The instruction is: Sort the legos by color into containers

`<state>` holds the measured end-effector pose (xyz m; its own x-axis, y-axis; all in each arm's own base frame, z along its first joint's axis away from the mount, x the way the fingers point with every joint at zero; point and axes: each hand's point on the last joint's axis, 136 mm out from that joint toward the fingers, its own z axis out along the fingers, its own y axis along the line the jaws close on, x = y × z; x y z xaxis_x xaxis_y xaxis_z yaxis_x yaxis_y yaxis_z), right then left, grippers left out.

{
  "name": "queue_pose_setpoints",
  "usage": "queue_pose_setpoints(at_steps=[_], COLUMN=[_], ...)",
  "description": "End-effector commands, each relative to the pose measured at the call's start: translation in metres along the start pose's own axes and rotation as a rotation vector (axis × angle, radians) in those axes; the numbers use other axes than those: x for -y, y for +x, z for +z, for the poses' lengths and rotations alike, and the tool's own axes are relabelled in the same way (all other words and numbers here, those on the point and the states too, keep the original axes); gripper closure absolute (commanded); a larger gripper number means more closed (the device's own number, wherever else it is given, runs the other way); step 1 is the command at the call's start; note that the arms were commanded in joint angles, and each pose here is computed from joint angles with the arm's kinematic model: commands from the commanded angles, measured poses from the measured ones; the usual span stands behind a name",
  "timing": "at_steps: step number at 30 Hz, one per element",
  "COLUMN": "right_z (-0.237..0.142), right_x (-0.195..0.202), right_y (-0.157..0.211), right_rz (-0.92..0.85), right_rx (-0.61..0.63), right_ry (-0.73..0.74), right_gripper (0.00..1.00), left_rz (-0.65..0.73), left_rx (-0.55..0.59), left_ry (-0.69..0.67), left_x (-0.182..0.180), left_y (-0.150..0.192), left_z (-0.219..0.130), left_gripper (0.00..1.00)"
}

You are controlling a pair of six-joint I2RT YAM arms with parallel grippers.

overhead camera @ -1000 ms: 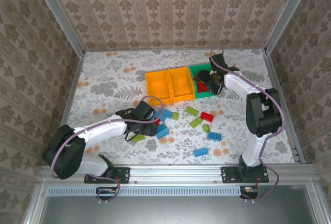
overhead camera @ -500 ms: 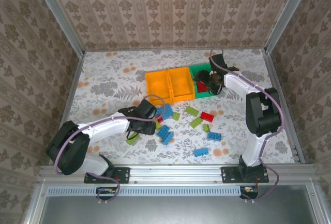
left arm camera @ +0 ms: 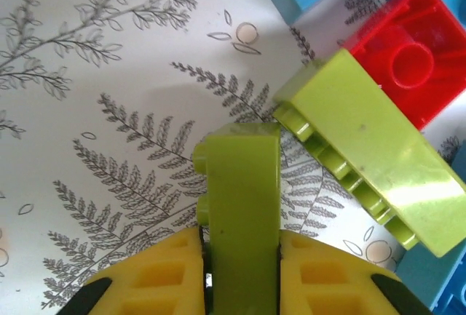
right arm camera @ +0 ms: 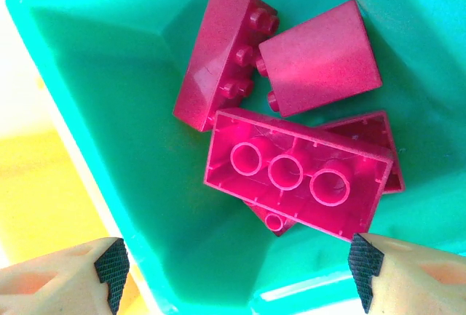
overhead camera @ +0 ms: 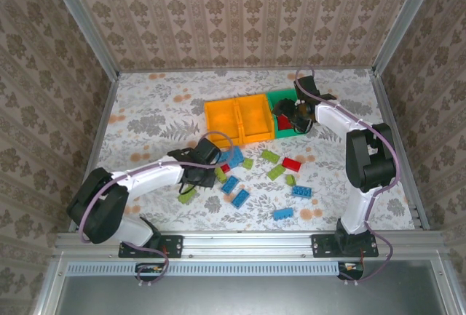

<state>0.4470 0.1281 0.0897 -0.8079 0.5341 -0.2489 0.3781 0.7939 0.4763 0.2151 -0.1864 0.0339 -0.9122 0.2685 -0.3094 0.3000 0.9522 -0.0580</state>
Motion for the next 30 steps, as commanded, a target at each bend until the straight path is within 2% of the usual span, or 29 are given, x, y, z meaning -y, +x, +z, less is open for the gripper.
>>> queue_pose_setpoints(at_steps=[1,6,10,14,19,22,26,30], right_z=[0.000,-0.008,-0.014,-0.019,-0.033,-0.048,-0.066,-0.078], right_x=[0.003,-0.001,-0.006,-0.003,0.006,0.019,0.044,0.063], right_y=[0.006,0.005,0.008,0.024,0.051,0.075,0.101,0.126], right_rz=[-0.030,-0.056,-0.095,-0.154,-0.224,-0.290,-0.377,-0.391], right_rx=[-0.015,0.007,0.027,0.026,0.013,-0.002,-0.025,-0.055], right_ry=[0.012,0.001,0.003,0.040,0.080,0.155,0.289,0.319], right_gripper=[0.18,0.18,0.18,0.18,0.18,0.19,0.24,0.30], left_rz=[-0.028,-0.049,-0.045,-0.030,0.019,0.020,-0.021,-0.048], left_rx=[0.024,0.138,0.284,0.343,0.326,0.309,0.284,0.273], left_ry=[-0.027,-0.037,-0.013,0.071,0.132,0.172,0.217,0.231], left_x=[-0.010,-0.018,-0.019,-0.008,0.007,0.013,0.015,0.013], left_y=[-0.010,-0.039,-0.083,-0.132,-0.183,-0.207,-0.229,-0.240], left_z=[-0.013,-0.047,-0.079,-0.090,-0.078,-0.065,-0.046,-0.035], left_gripper=[0.86,0.87,0.83,0.82,0.82,0.82,0.81,0.79])
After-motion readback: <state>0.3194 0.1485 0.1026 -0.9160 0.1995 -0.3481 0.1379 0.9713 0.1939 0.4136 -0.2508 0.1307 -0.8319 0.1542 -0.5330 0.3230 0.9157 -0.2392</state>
